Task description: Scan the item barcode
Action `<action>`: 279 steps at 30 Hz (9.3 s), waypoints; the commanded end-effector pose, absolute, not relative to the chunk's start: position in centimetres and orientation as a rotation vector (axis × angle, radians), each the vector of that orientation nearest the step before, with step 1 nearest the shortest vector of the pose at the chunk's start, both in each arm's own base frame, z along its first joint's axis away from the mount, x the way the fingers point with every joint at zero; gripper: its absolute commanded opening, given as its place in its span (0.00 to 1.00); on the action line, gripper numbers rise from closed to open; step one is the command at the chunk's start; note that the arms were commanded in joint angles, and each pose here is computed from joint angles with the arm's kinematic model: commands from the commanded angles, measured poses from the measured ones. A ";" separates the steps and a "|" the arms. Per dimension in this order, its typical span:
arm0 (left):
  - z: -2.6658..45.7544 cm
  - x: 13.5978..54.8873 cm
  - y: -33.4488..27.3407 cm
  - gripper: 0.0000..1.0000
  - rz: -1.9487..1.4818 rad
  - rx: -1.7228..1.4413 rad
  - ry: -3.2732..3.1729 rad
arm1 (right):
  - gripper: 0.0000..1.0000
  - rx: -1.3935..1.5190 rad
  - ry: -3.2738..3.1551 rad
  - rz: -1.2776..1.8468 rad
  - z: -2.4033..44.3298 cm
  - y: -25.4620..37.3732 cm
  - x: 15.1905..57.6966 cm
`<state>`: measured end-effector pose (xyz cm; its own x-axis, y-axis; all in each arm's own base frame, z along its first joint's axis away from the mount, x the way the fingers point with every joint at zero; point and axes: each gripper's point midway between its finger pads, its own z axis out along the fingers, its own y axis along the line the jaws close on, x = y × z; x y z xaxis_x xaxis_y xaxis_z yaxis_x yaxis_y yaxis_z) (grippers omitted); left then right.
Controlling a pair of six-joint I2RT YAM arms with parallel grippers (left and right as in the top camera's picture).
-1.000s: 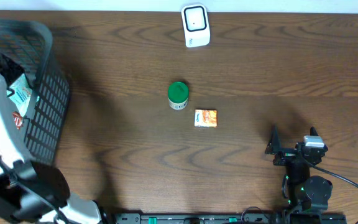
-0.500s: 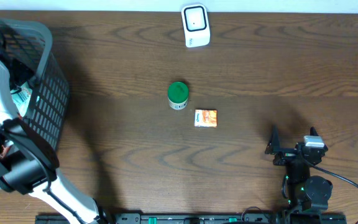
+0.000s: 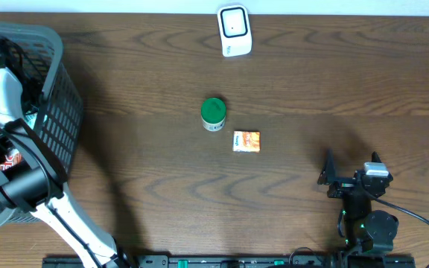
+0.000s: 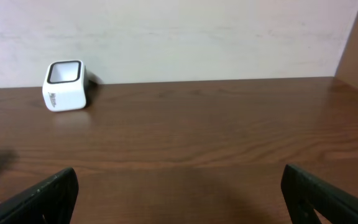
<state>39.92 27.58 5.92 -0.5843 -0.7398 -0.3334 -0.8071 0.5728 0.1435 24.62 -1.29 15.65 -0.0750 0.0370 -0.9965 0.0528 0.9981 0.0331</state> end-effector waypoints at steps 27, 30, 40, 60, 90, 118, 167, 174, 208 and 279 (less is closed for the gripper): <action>24.9 34.4 25.5 0.07 0.317 -1.482 2.087 | 0.99 0.051 1.648 -0.019 15.6 -1.1 24.6; 28.1 33.2 22.2 0.07 0.127 -1.500 2.031 | 0.99 0.051 1.648 -0.019 15.6 -1.1 24.6; 30.4 35.6 4.9 0.07 -0.401 -0.967 2.370 | 0.99 0.051 1.648 -0.019 15.6 -1.1 24.6; 13.9 36.3 -30.1 0.08 -0.576 0.365 2.849 | 0.99 0.051 1.648 -0.019 15.6 -1.1 24.6; 4.8 33.4 -38.4 0.95 -0.539 0.649 2.856 | 0.99 0.051 1.648 -0.019 15.6 -1.1 24.6; 6.2 35.0 -38.8 0.08 -0.510 0.613 2.778 | 0.99 0.051 1.648 -0.019 15.6 -1.1 24.6; 1.8 32.2 -37.5 0.08 -0.472 0.473 2.988 | 0.99 0.051 1.648 -0.019 15.6 -1.1 24.6; 1.5 31.7 -37.8 0.08 -0.467 0.476 2.999 | 0.99 0.051 1.648 -0.019 15.6 -1.1 24.6; 0.7 32.6 -36.9 0.08 -0.343 0.499 2.982 | 0.99 0.051 1.648 -0.019 15.6 -1.1 24.6; 0.4 33.9 -36.9 0.08 -0.456 0.241 3.013 | 0.99 0.051 1.648 -0.019 15.6 -1.1 24.6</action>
